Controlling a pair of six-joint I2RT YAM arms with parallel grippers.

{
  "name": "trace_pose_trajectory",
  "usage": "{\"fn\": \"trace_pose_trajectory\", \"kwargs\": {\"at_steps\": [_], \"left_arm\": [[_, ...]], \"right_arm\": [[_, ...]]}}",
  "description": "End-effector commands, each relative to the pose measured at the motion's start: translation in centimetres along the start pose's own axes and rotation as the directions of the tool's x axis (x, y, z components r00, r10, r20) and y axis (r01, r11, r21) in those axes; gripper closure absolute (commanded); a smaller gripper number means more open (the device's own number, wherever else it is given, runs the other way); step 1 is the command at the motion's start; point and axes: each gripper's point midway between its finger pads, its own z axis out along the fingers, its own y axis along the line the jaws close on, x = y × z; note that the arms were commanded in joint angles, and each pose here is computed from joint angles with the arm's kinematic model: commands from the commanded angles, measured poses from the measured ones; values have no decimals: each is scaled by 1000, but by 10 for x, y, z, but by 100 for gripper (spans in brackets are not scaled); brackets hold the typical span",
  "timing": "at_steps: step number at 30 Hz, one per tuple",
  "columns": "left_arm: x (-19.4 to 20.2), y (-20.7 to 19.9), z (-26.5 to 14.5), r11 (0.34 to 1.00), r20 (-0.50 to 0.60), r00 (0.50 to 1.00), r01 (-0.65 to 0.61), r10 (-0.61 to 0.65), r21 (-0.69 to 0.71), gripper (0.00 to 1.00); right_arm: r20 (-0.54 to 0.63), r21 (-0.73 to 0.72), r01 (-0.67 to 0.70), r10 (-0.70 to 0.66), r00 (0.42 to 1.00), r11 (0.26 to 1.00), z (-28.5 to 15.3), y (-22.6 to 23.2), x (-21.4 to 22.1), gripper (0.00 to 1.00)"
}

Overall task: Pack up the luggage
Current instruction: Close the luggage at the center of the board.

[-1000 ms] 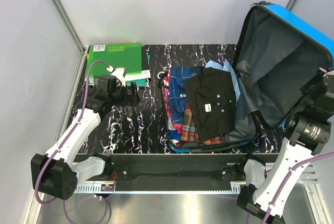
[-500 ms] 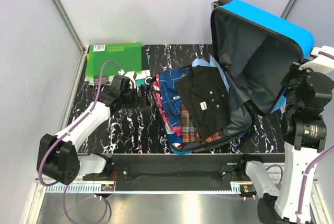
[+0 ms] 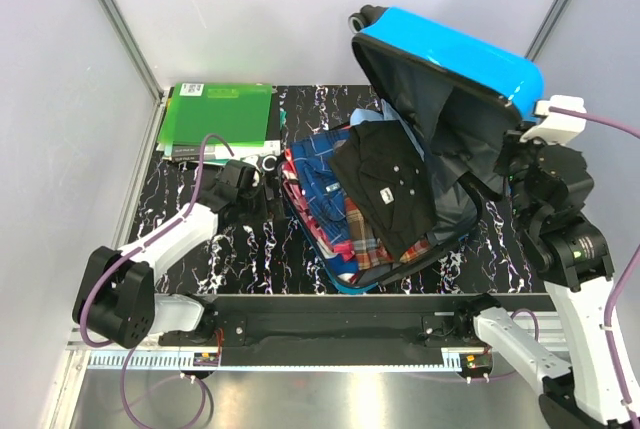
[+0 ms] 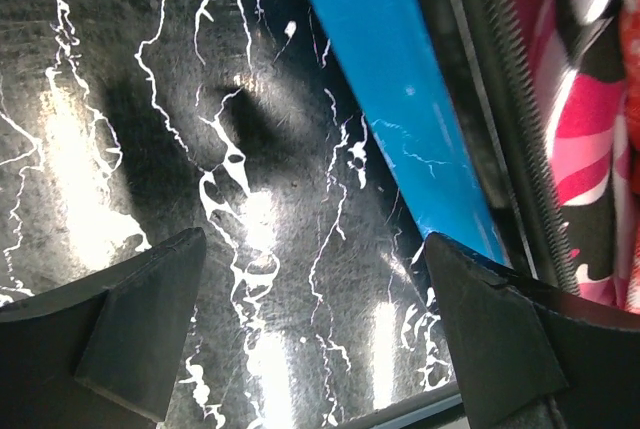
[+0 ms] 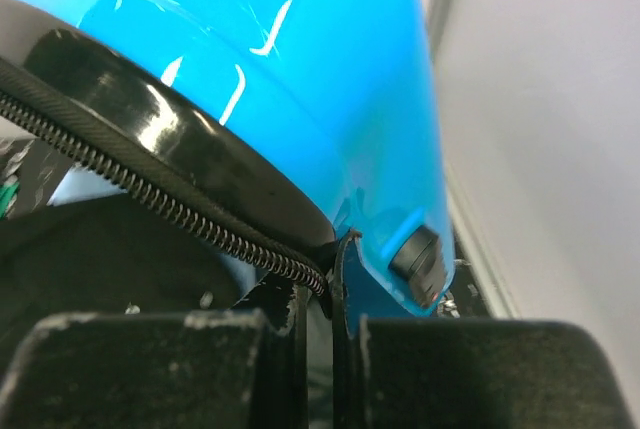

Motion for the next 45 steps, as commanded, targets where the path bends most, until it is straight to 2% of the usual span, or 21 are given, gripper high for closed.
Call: {"fn": "trace_pose_trajectory", "kwargs": {"at_steps": [1,16,21,28,33,35,36,38,39,42,43,45], "left_arm": [[-16,-12,6,999,72,997,17,-20,47,4],[-27,-17,15,998,86,996,33,-38,56,2],[-28,-19,12,997,92,995,39,-45,62,1],[-30,-16,-1,998,115,993,36,-41,47,1],[-33,-11,-23,998,169,984,43,-50,43,1],[-30,-7,-28,998,169,984,49,-54,36,1],[-28,-7,-32,998,181,982,48,-55,42,1],[-25,-4,-36,998,190,980,54,-61,37,1],[-25,-3,-40,998,205,977,54,-61,39,1],[-20,6,-40,998,210,976,58,-59,12,1],[-19,8,-39,998,206,977,57,-56,5,1],[-18,11,-37,999,201,978,54,-52,-6,1]], "right_arm": [[-394,-413,-324,154,906,851,-31,124,79,100],[-531,-445,-340,61,845,829,-78,154,134,100],[-571,-474,-313,-17,821,823,-97,168,160,100],[-571,-513,-276,-83,817,813,-121,188,167,100],[-585,-532,-252,-136,800,809,-142,191,170,100],[-591,-547,-262,-145,793,795,-148,191,165,94],[-590,-547,-258,-148,794,797,-149,185,163,84],[-570,-546,-266,-120,813,795,-147,179,148,73],[-557,-547,-276,-98,825,791,-147,172,139,58],[-505,-546,-279,-45,862,790,-140,161,117,44],[-493,-549,-274,-41,869,790,-139,161,111,36],[-468,-550,-224,-75,880,805,-134,165,111,27]]}}
